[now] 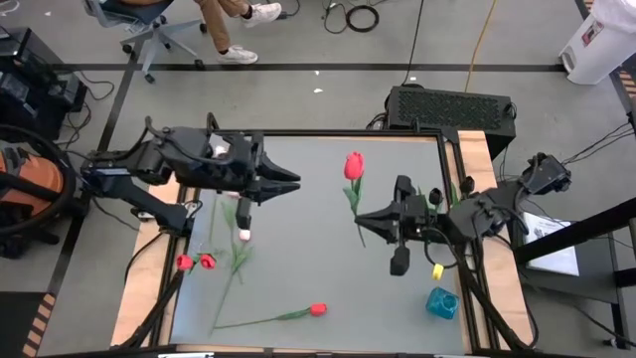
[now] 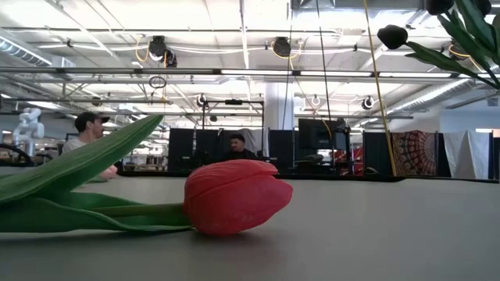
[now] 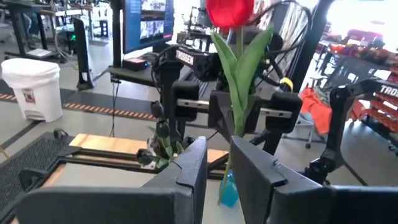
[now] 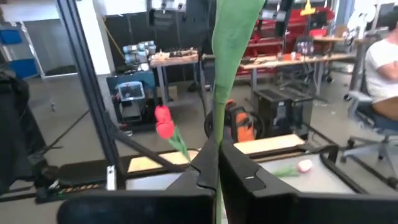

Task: Sort flowers into vase by color
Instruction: Put the right red tulip into the left transparent vase

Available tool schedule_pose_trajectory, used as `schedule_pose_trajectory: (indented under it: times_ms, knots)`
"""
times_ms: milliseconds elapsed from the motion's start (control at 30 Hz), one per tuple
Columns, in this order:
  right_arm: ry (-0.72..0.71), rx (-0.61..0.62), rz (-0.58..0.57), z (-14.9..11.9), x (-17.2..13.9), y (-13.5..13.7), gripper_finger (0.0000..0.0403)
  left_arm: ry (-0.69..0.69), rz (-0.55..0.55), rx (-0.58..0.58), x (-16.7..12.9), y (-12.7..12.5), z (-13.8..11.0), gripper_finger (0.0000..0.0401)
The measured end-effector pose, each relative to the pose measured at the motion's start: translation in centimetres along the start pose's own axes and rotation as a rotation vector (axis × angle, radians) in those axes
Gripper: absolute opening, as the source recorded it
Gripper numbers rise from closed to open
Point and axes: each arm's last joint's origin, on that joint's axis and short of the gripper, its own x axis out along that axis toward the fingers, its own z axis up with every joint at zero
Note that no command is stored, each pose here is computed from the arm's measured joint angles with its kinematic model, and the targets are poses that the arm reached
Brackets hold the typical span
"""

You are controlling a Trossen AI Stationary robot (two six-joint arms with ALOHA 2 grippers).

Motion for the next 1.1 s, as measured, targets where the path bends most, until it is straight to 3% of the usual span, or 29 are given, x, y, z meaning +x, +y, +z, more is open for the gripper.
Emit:
schedule_pose_trajectory:
  times_ms: [267,467,1100]
  knots:
    - [-0.023,-0.010,0.025,0.4,0.5,-0.5,0.0000,-0.023,-0.024,-0.010,2.5,-0.2,-0.5,0.0136]
    - [-0.043,-0.011,0.023,0.6,0.5,-0.6,0.0000,-0.117,-0.043,-0.021,4.1,-0.5,-0.2,0.0175]
    - [-0.067,-0.039,0.022,0.9,0.5,-0.6,0.0000,-0.214,-0.140,-0.122,7.6,-1.0,-0.8,0.0180]
